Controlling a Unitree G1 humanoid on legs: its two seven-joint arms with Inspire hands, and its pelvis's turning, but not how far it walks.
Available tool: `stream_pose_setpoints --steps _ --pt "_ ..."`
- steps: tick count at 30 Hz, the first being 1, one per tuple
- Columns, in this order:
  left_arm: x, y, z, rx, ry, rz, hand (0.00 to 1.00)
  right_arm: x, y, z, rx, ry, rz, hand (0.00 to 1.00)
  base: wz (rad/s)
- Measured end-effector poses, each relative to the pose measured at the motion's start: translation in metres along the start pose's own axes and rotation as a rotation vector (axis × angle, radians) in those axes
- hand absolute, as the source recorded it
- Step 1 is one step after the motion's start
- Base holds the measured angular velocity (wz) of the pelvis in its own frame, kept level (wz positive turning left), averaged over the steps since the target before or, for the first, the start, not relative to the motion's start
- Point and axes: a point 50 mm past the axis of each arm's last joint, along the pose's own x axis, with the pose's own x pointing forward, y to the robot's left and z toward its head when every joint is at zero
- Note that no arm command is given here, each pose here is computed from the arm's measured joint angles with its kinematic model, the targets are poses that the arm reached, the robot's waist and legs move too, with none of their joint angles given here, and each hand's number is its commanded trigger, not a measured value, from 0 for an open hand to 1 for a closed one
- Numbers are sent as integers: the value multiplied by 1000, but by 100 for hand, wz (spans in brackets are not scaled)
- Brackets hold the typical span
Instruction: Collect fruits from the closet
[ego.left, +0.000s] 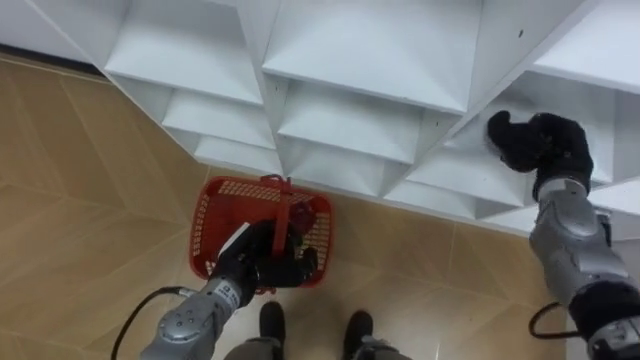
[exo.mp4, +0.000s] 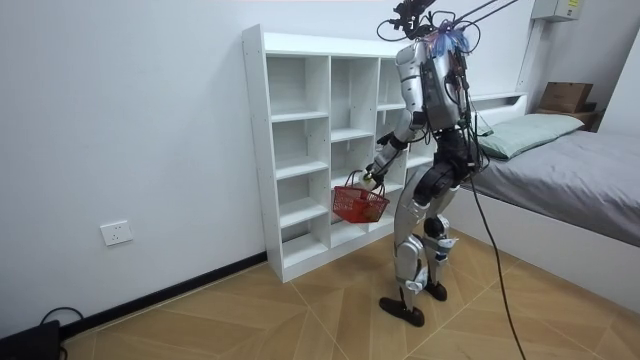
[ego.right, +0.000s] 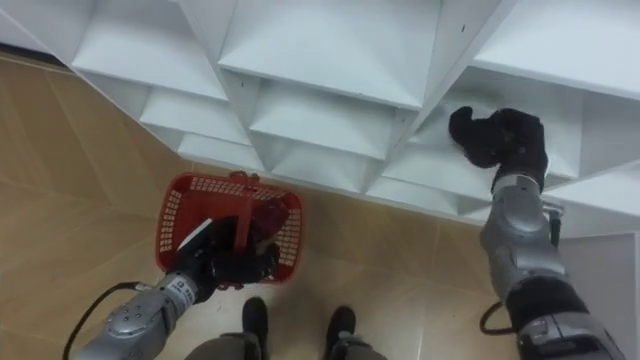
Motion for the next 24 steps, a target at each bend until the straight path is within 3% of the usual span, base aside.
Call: stream_pose_setpoints --steps 9,14,24 --pt "-3 -4 -8 -24 17 5 100 -43 14 -58 120 183 149 100 -4" --pt "-3 -11 -8 -43 6 -3 100 -55 23 -66 178 202 226 100 -5" --pt "-8 -19 -4 -67 -32 -25 100 -76 37 -70 96 178 383 100 -3"
